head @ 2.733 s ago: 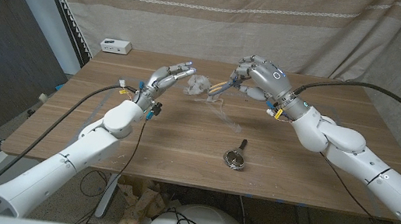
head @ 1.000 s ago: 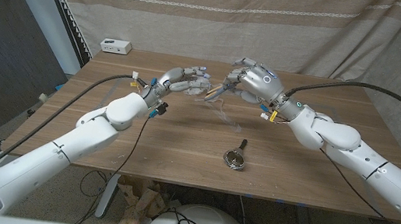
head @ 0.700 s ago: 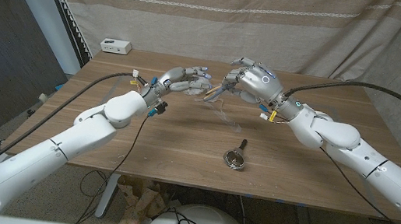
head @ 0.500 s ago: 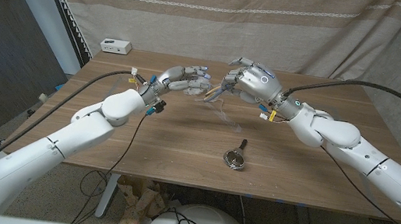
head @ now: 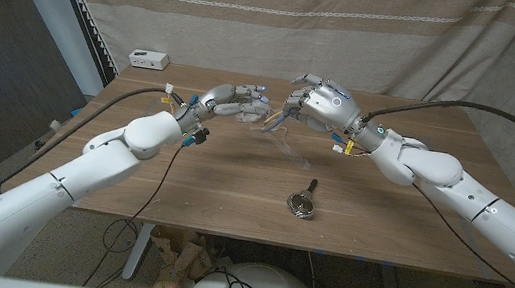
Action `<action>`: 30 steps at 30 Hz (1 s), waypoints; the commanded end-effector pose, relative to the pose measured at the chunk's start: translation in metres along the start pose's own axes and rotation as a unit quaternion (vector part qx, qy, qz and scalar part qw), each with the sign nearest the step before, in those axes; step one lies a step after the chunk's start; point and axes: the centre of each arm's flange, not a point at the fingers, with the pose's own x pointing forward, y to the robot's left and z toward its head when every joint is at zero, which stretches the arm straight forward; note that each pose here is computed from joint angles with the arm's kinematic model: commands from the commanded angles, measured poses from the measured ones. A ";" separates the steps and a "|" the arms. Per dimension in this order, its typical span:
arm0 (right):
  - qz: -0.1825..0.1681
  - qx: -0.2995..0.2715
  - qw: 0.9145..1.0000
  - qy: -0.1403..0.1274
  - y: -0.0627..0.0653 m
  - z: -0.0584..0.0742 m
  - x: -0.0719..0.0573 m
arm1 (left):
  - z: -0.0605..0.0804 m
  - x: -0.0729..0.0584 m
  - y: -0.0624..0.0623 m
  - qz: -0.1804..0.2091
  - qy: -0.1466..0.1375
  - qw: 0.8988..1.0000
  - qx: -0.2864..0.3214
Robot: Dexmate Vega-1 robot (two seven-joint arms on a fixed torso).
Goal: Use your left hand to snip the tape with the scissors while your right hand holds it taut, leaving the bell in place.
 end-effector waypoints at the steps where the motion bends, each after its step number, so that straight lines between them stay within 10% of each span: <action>1: -0.010 -0.012 1.000 -0.004 -0.006 -0.002 0.001 | -0.003 -0.003 0.000 -0.005 0.018 1.000 0.002; 30: -0.002 -0.005 1.000 -0.007 -0.004 0.000 0.006 | 0.001 0.020 -0.015 -0.053 -0.004 0.999 0.001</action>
